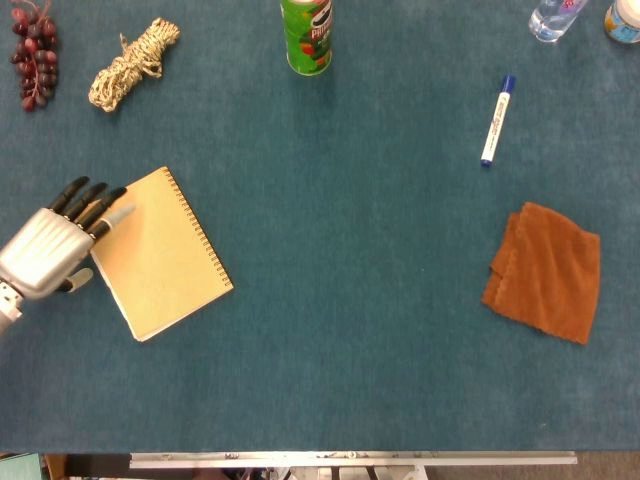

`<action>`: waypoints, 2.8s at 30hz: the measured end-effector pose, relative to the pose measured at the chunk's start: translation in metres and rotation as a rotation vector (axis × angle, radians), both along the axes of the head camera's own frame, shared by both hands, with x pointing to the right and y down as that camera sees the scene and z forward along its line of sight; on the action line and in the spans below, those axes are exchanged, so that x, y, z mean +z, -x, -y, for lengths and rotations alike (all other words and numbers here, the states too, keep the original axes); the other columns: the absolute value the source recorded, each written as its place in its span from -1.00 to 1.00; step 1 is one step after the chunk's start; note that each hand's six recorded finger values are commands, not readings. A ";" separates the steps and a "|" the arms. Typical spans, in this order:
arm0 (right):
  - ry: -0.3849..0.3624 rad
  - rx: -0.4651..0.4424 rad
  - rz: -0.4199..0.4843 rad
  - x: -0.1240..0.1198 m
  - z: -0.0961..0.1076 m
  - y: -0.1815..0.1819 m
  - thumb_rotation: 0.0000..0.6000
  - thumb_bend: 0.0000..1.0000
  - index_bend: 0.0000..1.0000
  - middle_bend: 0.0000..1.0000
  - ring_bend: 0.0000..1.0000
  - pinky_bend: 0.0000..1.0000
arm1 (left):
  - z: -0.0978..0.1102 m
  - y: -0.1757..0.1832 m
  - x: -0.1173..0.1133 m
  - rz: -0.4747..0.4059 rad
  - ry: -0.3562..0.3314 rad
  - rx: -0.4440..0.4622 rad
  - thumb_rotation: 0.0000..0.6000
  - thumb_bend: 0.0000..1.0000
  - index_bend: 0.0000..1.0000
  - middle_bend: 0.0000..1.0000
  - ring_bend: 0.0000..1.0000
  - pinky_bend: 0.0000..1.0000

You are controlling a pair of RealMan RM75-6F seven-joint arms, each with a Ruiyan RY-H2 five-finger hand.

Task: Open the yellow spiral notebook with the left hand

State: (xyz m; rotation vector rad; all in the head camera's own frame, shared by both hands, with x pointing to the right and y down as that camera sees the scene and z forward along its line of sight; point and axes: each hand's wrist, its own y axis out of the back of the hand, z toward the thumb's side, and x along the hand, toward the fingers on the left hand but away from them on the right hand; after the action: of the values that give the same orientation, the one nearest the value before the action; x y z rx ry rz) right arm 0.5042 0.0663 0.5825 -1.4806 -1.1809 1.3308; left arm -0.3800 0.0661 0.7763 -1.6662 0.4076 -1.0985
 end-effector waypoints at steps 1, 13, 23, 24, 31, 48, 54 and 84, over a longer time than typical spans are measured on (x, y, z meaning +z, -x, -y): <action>-0.001 0.001 -0.001 0.000 0.000 0.000 1.00 -0.50 -0.49 -0.51 -0.87 -0.77 | 0.000 -0.002 0.001 -0.004 0.003 0.004 1.00 -0.60 -1.00 -1.00 -1.00 -1.00; -0.002 0.014 -0.004 -0.001 -0.002 -0.004 1.00 -0.50 -0.49 -0.51 -0.88 -0.77 | 0.008 -0.036 -0.002 -0.117 -0.003 0.042 1.00 -0.61 -1.00 -1.00 -1.00 -1.00; -0.005 0.032 -0.005 -0.002 -0.005 -0.011 1.00 -0.50 -0.49 -0.51 -0.88 -0.77 | 0.013 -0.055 0.001 -0.128 -0.002 0.064 1.00 -0.61 -0.86 -1.00 -1.00 -1.00; -0.005 0.032 -0.005 -0.002 -0.005 -0.011 1.00 -0.50 -0.49 -0.51 -0.88 -0.77 | 0.014 -0.056 0.001 -0.134 -0.003 0.059 1.00 -0.61 -0.82 -1.00 -1.00 -1.00; -0.012 0.032 -0.001 -0.002 -0.004 -0.011 1.00 -0.50 -0.49 -0.51 -0.88 -0.77 | 0.013 -0.060 0.001 -0.221 0.044 -0.012 1.00 -0.50 -0.19 -0.95 -1.00 -1.00; -0.039 0.037 0.000 -0.006 -0.003 -0.012 1.00 -0.50 -0.49 -0.51 -0.88 -0.77 | 0.008 -0.085 0.006 -0.381 0.158 -0.139 1.00 -0.06 0.47 -0.50 -1.00 -1.00; -0.047 0.039 0.004 -0.006 -0.003 -0.013 1.00 -0.50 -0.49 -0.51 -0.88 -0.77 | 0.010 -0.085 0.000 -0.402 0.180 -0.152 1.00 -0.06 0.56 -0.42 -1.00 -1.00; -0.046 0.034 0.023 -0.001 -0.004 -0.010 1.00 -0.50 -0.49 -0.51 -0.88 -0.77 | 0.008 -0.102 -0.085 -0.369 0.174 0.042 1.00 -0.06 0.50 -0.44 -1.00 -1.00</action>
State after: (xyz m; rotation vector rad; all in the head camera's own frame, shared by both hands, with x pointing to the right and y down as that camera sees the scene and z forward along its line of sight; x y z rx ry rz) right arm 0.5144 0.0701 0.5818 -1.4524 -1.2479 1.3036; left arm -0.2784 0.0580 0.6916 -2.0312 0.5201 -0.8114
